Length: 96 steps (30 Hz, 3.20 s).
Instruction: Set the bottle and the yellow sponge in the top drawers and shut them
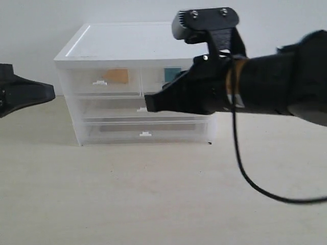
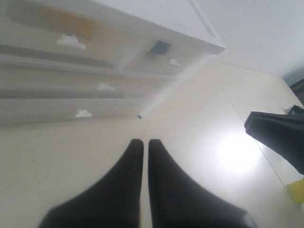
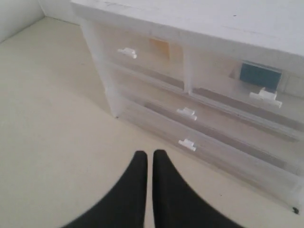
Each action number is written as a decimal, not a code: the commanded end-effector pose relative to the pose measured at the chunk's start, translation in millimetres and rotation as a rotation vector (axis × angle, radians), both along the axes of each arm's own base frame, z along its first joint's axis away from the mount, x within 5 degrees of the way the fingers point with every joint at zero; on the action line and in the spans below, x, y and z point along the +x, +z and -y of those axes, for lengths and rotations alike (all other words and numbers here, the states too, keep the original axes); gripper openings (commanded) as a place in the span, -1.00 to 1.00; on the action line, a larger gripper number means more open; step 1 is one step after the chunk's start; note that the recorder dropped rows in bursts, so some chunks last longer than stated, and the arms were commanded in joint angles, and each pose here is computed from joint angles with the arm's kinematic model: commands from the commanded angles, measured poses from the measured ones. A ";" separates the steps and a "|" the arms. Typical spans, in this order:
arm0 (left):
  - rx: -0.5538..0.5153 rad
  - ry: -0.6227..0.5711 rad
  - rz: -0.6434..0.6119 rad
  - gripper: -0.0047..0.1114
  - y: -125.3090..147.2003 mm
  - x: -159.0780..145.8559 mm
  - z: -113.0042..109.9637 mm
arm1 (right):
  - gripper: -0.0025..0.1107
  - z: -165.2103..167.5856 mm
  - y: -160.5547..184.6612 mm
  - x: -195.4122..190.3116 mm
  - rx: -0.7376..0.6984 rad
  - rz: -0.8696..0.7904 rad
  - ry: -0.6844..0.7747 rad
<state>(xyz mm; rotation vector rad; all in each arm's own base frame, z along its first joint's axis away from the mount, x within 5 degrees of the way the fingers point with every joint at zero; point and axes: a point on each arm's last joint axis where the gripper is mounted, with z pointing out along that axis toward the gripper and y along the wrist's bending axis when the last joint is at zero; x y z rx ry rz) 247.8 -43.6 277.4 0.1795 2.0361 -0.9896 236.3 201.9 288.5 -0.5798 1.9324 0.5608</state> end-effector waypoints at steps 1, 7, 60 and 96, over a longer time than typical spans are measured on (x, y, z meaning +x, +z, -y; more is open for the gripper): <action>-0.026 0.002 0.043 -0.85 -3.3 -36.9 4.5 | -0.96 31.2 7.6 -41.7 0.070 0.044 0.033; -0.051 0.015 0.124 -0.85 -10.3 -90.6 10.4 | -0.96 70.6 6.4 -83.2 0.094 0.075 -0.009; 0.444 0.155 1.090 -0.85 -30.6 -213.9 8.6 | -0.96 108.3 1.2 -119.5 0.131 0.122 -0.072; 0.492 0.713 0.326 -0.85 -92.2 -193.7 -47.4 | -0.96 108.3 1.2 -119.5 0.131 0.122 -0.072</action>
